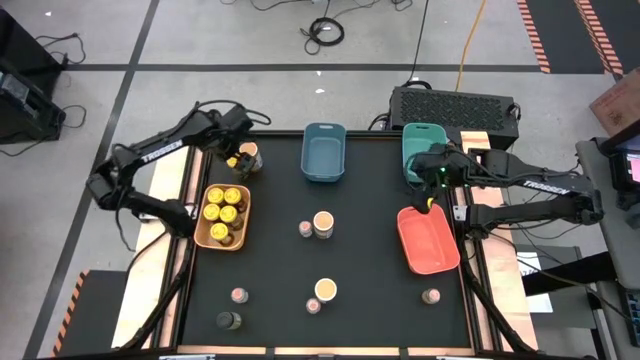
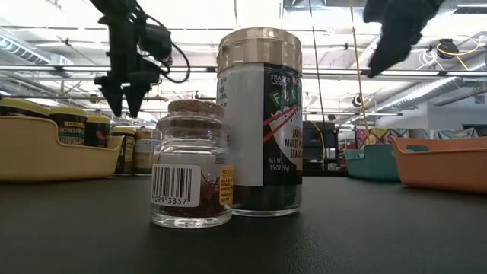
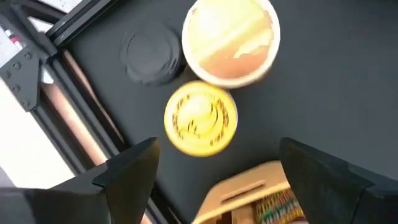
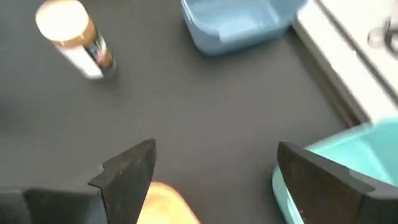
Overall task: Sort spices by type
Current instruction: Put the yellow seasoning can into the yellow bin
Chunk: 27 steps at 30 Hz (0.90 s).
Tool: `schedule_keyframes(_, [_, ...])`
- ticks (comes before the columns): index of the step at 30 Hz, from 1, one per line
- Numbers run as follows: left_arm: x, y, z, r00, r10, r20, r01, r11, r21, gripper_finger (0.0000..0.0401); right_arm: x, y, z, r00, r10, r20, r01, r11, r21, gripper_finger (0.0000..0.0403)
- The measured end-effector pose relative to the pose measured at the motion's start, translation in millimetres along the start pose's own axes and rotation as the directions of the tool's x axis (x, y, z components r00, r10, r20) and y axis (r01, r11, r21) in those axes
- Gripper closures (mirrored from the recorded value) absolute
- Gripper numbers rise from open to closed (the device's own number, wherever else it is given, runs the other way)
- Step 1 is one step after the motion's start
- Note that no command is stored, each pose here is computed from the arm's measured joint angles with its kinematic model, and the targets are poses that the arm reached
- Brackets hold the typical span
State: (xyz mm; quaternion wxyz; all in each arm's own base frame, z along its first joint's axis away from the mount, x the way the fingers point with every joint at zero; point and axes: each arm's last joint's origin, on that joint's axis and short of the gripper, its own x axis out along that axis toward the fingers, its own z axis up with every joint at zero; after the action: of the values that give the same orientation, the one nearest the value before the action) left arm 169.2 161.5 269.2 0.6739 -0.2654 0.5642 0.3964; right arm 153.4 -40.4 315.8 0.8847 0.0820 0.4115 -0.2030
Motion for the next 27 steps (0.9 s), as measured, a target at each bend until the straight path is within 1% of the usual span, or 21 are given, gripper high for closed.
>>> schedule_keyframes(3, [9,0,7,1.0,0.003,-0.003,-0.003,1.0,-0.009,0.007,12,6,4,0.994,0.035,0.106,-0.029,0.998,-0.053,0.0074])
schedule_keyframes(6, [14,1,10,1.0,0.008,-0.025,-0.009,1.0,-0.016,0.007,27,15,5,0.973,0.124,0.195,-0.103,0.988,-0.112,0.0082])
schedule_keyframes(7, [16,1,10,0.999,0.01,-0.034,-0.011,1.0,-0.016,0.007,33,18,4,0.963,0.155,0.221,-0.129,0.983,-0.129,0.009])
schedule_keyframes(9, [18,1,11,0.999,0.013,-0.045,-0.013,1.0,-0.016,0.007,41,25,4,0.933,0.226,0.281,-0.189,0.97,-0.155,0.0123])
schedule_keyframes(11, [20,2,12,0.999,0.013,-0.049,-0.014,1.0,-0.019,0.007,48,33,5,0.892,0.304,0.336,-0.252,0.949,-0.189,0.018])
schedule_keyframes(13, [22,3,14,0.999,0.014,-0.052,-0.015,1.0,-0.019,0.007,53,42,6,0.846,0.382,0.372,-0.309,0.919,-0.244,0.026])
schedule_keyframes(15, [25,5,15,0.998,0.017,-0.062,-0.018,1.0,-0.012,0.007,58,54,6,0.811,0.431,0.395,-0.324,0.894,-0.311,0.0349])
schedule_keyframes(16, [26,5,15,0.998,0.019,-0.067,-0.02,1.0,-0.015,0.007,60,59,7,0.794,0.451,0.406,-0.324,0.881,-0.345,0.0375])
schedule_keyframes(18, [29,7,17,0.997,0.022,-0.079,-0.024,0.999,-0.023,0.007,62,71,9,0.759,0.487,0.432,-0.336,0.861,-0.381,0.0387])
schedule_keyframes(23, [35,11,20,0.996,0.024,-0.09,-0.027,0.999,-0.034,0.007,72,93,13,0.706,0.538,0.461,-0.331,0.826,-0.456,0.0401])
schedule_keyframes(27, [40,12,24,0.996,0.024,-0.082,-0.028,0.999,-0.044,0.007,76,98,16,0.704,0.542,0.459,-0.328,0.821,-0.467,0.0401])
